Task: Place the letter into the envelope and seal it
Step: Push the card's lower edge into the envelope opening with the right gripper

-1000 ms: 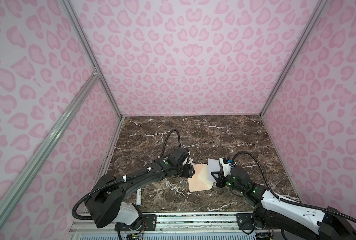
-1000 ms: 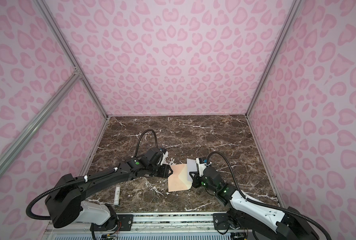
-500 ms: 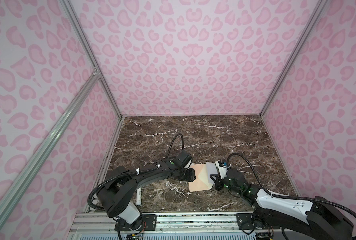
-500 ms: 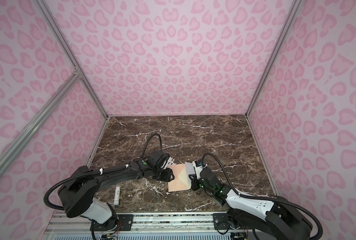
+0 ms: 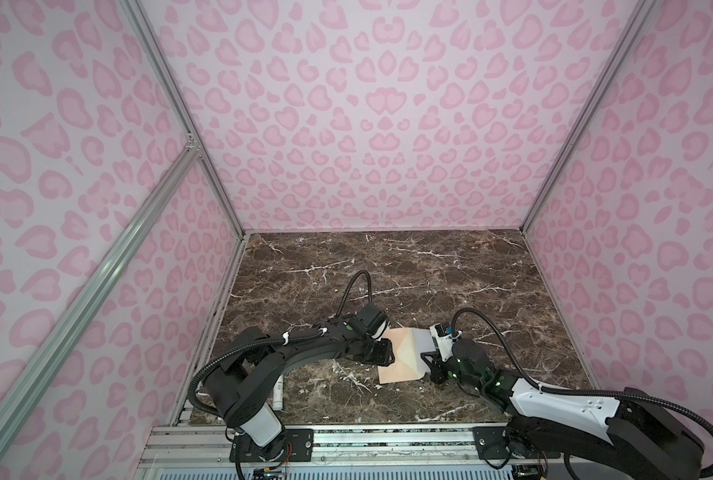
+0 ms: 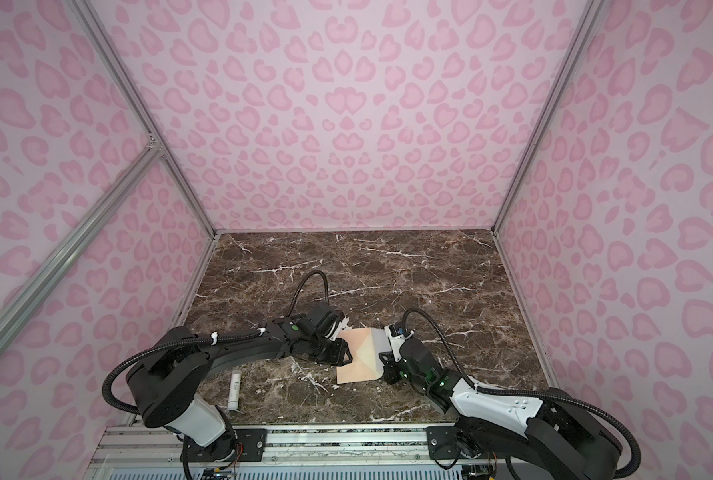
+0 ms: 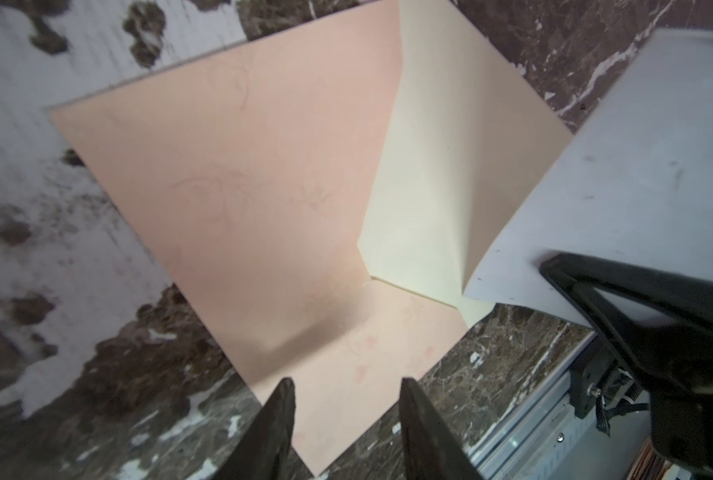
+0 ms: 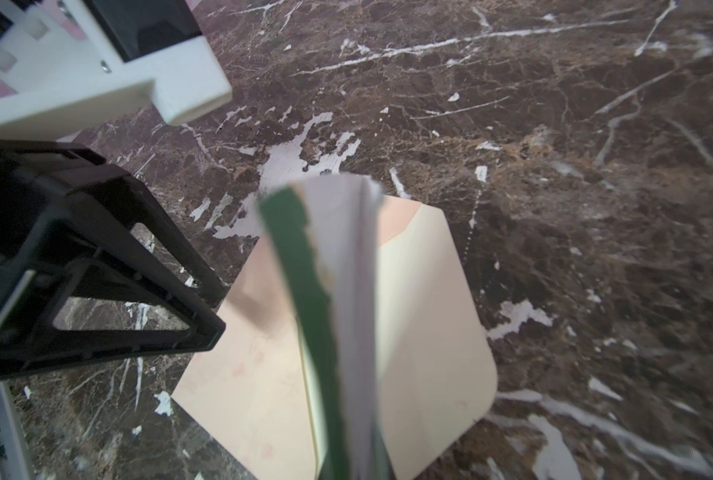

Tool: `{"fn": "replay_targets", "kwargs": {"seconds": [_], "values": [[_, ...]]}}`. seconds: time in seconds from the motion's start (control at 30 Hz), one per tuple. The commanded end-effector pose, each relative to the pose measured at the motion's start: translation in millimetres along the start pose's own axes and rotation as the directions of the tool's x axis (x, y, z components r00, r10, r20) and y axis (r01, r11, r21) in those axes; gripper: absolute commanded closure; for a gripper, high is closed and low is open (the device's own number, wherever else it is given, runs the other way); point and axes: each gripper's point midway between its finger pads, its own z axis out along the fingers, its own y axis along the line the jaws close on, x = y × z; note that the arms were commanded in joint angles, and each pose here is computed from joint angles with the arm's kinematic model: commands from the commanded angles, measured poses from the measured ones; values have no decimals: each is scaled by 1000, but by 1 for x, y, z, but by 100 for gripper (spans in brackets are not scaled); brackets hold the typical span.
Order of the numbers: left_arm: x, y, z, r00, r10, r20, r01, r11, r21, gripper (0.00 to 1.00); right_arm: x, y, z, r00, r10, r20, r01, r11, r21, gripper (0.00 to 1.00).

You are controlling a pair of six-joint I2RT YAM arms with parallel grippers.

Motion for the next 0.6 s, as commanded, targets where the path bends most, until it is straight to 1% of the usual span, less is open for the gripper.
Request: {"fn": "replay_targets", "kwargs": {"seconds": [0.0,0.57], "values": [[0,0,4,1000,-4,-3,4,1000,11,57,-1,1,1,1000,4,10,-4,1000,-5,100],[17,19,17,998,-27,-54,25,999,-37,60,10,1,2,1000,14,-27,-14,1000,-5,100]]}}
